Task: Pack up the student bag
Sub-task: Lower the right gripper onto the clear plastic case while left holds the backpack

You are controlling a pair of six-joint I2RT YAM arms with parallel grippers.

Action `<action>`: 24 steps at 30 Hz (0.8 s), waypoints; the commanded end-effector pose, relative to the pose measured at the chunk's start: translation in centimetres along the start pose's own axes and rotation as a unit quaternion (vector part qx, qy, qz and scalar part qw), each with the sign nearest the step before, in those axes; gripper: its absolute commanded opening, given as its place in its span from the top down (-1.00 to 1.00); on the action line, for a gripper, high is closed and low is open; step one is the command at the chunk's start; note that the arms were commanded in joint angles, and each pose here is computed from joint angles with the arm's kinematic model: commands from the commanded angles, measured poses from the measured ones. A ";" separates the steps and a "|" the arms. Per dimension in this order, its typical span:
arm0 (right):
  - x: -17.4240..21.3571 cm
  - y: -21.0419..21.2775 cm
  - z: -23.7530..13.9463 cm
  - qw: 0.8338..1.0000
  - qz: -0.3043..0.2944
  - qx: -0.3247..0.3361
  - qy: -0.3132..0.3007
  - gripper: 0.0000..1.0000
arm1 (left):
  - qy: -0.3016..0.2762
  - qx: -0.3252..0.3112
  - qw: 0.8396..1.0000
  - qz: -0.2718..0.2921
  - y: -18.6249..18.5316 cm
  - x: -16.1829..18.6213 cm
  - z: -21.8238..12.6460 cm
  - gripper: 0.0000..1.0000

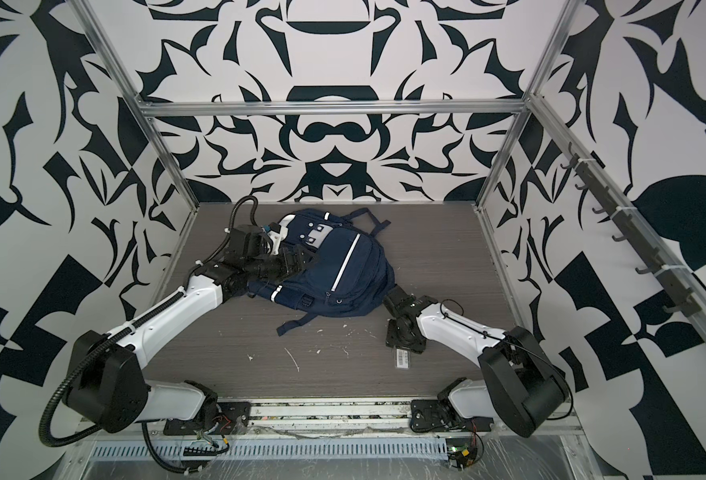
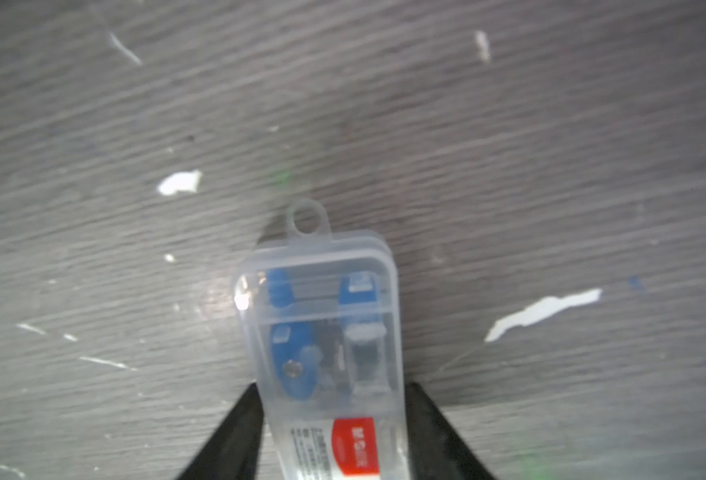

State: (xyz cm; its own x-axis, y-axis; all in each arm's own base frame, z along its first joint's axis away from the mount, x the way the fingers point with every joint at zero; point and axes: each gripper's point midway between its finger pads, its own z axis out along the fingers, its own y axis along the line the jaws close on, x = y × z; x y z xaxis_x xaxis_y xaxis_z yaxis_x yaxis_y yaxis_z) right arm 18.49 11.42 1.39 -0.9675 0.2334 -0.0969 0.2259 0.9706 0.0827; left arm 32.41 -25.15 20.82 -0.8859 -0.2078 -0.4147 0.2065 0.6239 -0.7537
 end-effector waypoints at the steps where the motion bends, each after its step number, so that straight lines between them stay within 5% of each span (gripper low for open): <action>1: -1.1 0.7 -0.6 1.000 0.007 -0.002 -0.021 0.03 | -0.007 -0.004 1.000 0.006 -0.1 -0.5 0.1 -0.99; 4: -0.9 0.8 -0.8 1.000 0.008 -0.003 -0.024 0.04 | -0.007 -0.002 1.000 0.009 -0.3 -0.7 0.1 -0.99; 11: 0.3 -0.3 -1.7 1.000 0.011 0.007 -0.022 -0.56 | -0.005 0.003 1.000 0.027 -0.7 -1.1 0.4 -0.99; 17: 2.5 -1.7 -1.3 1.000 0.018 0.017 -0.005 -0.53 | 0.036 -0.061 0.994 0.079 -0.6 -0.7 1.2 -0.99; 24: 3.6 -2.1 0.2 0.999 0.025 0.017 0.013 -0.40 | 0.116 -0.148 0.969 0.163 -1.4 1.2 3.5 -0.90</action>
State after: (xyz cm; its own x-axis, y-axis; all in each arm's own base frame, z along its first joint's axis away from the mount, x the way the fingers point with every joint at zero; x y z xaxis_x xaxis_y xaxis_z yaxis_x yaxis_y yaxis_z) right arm 15.08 10.38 1.19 -0.9610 0.2616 -0.0897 0.2565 0.9644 0.0644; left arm 33.96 -29.57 22.35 -0.8554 0.0486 -0.5156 0.3688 0.7561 -0.5407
